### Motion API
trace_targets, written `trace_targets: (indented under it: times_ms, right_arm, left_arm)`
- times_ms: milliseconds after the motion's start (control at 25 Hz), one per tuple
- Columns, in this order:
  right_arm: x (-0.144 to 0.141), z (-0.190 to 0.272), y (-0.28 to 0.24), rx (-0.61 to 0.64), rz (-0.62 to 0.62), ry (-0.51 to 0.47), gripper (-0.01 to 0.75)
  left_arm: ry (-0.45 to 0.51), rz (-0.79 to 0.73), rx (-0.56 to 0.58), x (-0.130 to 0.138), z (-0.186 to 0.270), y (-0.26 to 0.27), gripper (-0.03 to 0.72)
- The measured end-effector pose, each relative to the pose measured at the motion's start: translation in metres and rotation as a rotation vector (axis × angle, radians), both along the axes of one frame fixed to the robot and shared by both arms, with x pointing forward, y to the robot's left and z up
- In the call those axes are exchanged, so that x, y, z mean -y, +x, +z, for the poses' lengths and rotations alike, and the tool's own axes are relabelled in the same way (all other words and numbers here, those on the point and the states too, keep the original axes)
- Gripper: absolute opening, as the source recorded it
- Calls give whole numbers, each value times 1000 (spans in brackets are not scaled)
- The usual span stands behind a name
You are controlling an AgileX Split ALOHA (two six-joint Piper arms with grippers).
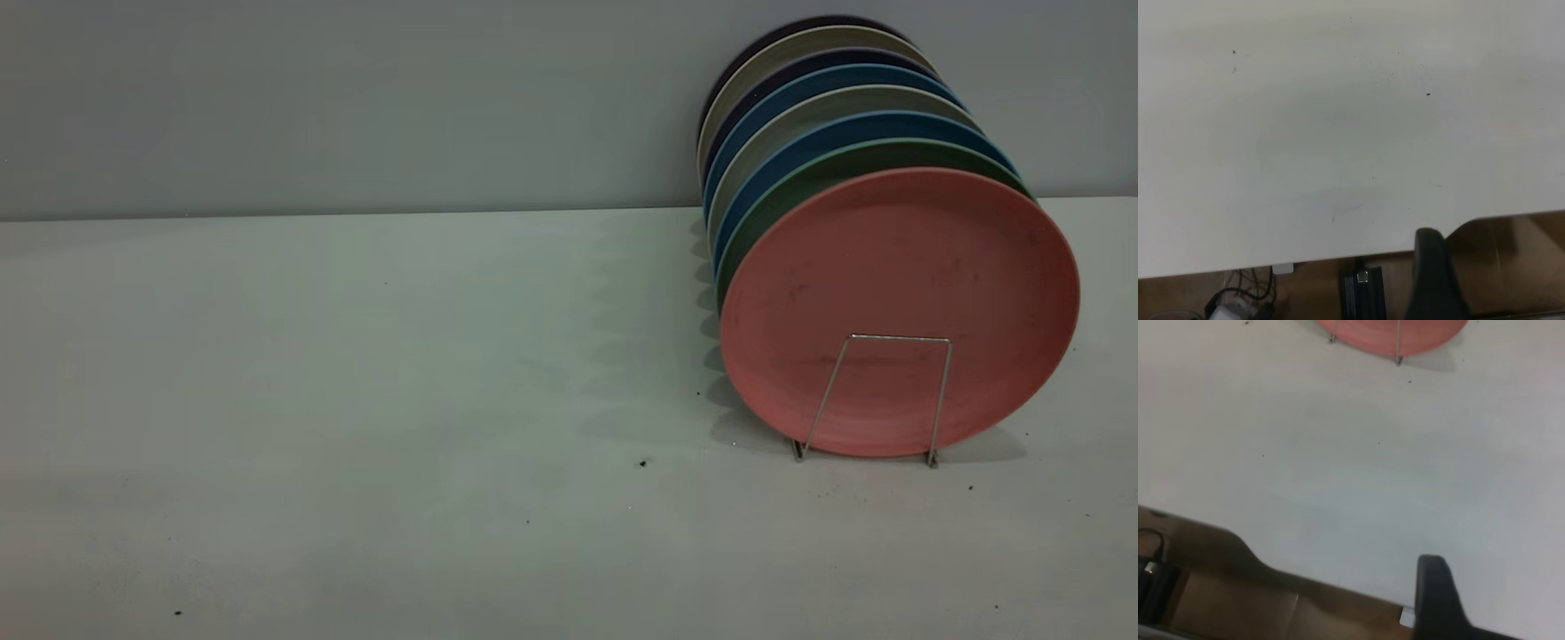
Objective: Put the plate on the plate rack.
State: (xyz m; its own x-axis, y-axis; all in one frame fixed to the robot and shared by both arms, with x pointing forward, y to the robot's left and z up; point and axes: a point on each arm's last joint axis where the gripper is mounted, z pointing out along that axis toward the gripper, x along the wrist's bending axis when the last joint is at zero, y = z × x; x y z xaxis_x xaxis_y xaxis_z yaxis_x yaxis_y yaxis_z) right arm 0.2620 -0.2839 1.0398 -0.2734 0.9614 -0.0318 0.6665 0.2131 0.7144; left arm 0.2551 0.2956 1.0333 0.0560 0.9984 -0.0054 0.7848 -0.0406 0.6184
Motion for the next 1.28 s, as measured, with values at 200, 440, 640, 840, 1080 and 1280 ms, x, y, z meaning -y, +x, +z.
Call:
trace_targets:
  times_ms: [200, 440, 640, 840, 1080, 1280]
  right_arm:
    - [0, 0, 0, 0, 0, 0, 473]
    - [0, 0, 0, 0, 0, 0, 473]
    - [0, 0, 0, 0, 0, 0, 473]
    - [0, 1, -9, 67, -5, 2, 473]
    - [1, 2, -29, 203, -4, 6, 474]
    - [1, 1, -33, 229, -4, 6, 474]
  left_arm:
    - [0, 0, 0, 0, 0, 0, 516]
    - [0, 0, 0, 0, 0, 0, 516]
    - [0, 0, 5, 0, 0, -1, 516]
    - [3, 0, 66, 1, 1, -9, 516]
    - [9, 0, 169, 1, 1, -23, 516]
    - [13, -1, 231, 2, 0, -32, 516]
